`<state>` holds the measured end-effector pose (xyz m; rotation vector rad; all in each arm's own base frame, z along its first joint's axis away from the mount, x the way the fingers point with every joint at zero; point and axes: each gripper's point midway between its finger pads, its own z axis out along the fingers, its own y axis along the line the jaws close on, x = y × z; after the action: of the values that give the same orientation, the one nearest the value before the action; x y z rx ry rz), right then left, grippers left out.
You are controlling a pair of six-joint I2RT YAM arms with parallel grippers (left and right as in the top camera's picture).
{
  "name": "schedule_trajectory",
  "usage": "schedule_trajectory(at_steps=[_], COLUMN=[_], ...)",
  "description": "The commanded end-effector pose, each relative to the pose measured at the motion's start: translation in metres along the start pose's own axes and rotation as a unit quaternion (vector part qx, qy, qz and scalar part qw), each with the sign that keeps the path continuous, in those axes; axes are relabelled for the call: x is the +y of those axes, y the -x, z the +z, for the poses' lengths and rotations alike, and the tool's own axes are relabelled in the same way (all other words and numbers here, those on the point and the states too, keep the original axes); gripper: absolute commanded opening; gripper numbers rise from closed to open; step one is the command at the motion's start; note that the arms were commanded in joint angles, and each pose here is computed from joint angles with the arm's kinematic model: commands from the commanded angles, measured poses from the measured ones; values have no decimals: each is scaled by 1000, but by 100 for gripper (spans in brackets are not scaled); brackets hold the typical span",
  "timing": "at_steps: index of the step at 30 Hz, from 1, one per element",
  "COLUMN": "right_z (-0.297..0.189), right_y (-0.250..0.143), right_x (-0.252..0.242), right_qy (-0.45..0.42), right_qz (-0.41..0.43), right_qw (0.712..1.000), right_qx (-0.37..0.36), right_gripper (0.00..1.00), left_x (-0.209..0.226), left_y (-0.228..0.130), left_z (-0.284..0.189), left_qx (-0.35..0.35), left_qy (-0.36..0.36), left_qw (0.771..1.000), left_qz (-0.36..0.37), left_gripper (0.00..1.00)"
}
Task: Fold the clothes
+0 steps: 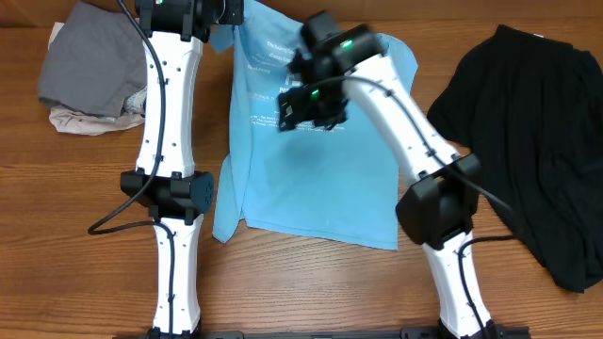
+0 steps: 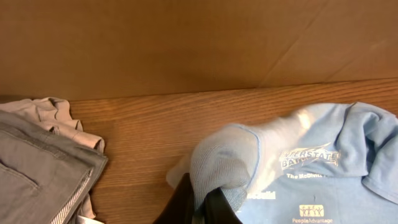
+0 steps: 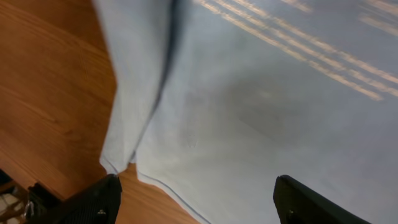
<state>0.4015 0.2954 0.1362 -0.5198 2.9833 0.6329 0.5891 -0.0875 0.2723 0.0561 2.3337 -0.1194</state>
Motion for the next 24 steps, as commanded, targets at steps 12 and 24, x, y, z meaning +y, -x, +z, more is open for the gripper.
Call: schedule_trajectory(at_steps=[12, 24], right_z=[92, 154], right_y=[-30, -70], right_x=[82, 110], right_qy=[24, -39], right_qz=[9, 49], right_qw=[1000, 998], right_qx=[5, -16], right_gripper=[78, 59], left_x=[30, 31], left_y=[6, 7], left_z=[2, 1], left_qx=[-8, -10], left_qy=[7, 9], left_qw=[1000, 1000], left_qz=[-27, -27], left_gripper=[4, 4])
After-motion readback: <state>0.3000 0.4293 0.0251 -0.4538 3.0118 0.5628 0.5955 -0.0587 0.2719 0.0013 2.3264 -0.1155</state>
